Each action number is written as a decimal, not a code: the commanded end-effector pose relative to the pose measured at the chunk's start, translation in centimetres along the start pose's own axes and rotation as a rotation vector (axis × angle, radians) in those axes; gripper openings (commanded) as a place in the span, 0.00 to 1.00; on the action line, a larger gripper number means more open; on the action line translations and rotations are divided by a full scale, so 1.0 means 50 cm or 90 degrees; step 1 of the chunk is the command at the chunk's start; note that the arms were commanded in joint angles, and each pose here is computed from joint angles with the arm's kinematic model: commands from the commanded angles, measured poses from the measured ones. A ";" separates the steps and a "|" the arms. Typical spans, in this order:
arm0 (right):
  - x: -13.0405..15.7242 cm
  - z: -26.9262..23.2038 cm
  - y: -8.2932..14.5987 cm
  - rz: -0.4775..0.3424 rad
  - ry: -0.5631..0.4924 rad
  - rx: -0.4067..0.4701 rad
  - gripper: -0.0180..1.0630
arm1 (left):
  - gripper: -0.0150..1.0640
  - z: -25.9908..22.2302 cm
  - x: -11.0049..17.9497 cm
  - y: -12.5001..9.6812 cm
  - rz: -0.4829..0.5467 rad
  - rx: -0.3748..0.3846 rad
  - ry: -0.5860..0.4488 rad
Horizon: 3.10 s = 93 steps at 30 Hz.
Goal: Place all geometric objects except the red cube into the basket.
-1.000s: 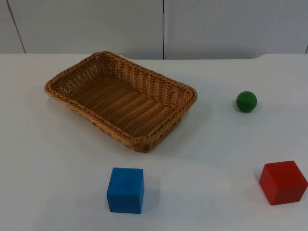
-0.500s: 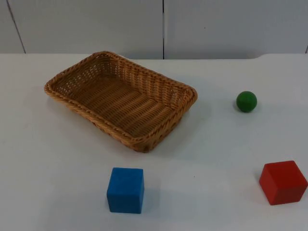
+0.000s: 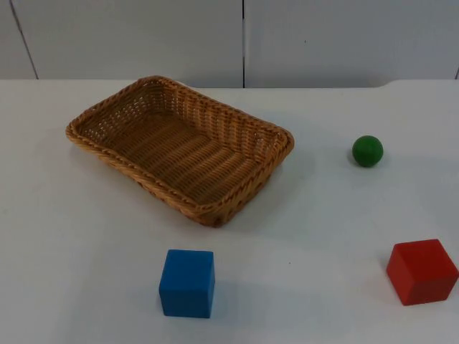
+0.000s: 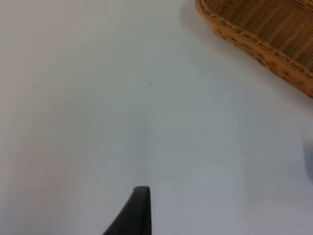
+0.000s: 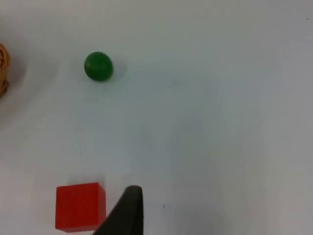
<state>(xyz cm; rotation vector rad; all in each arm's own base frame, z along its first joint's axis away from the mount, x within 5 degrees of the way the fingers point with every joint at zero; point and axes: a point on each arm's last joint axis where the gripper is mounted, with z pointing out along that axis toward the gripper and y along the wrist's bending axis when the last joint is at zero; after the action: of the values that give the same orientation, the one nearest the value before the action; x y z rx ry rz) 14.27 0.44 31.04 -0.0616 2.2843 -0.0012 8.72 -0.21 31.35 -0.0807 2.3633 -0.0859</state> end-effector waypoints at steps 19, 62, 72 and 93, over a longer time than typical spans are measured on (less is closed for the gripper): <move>-0.013 0.002 -0.001 0.007 -0.033 -0.001 0.99 | 0.99 0.209 -0.040 -0.079 0.050 0.206 0.262; -0.014 0.002 0.000 0.011 -0.035 -0.004 0.99 | 0.99 0.587 0.069 -0.370 0.038 0.019 0.423; -0.015 0.002 -0.001 0.007 -0.039 -0.001 0.99 | 0.94 0.595 0.077 -0.372 0.040 0.029 0.427; -0.014 0.002 -0.003 -0.003 -0.035 0.006 0.99 | 0.01 0.512 0.033 -0.363 0.232 0.090 0.453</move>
<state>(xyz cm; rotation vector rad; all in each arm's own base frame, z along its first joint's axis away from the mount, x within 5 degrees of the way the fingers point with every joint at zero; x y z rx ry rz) 14.80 0.47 31.30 -0.0585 2.2390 0.0011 26.46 -19.43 12.44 0.4287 3.0402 -0.1160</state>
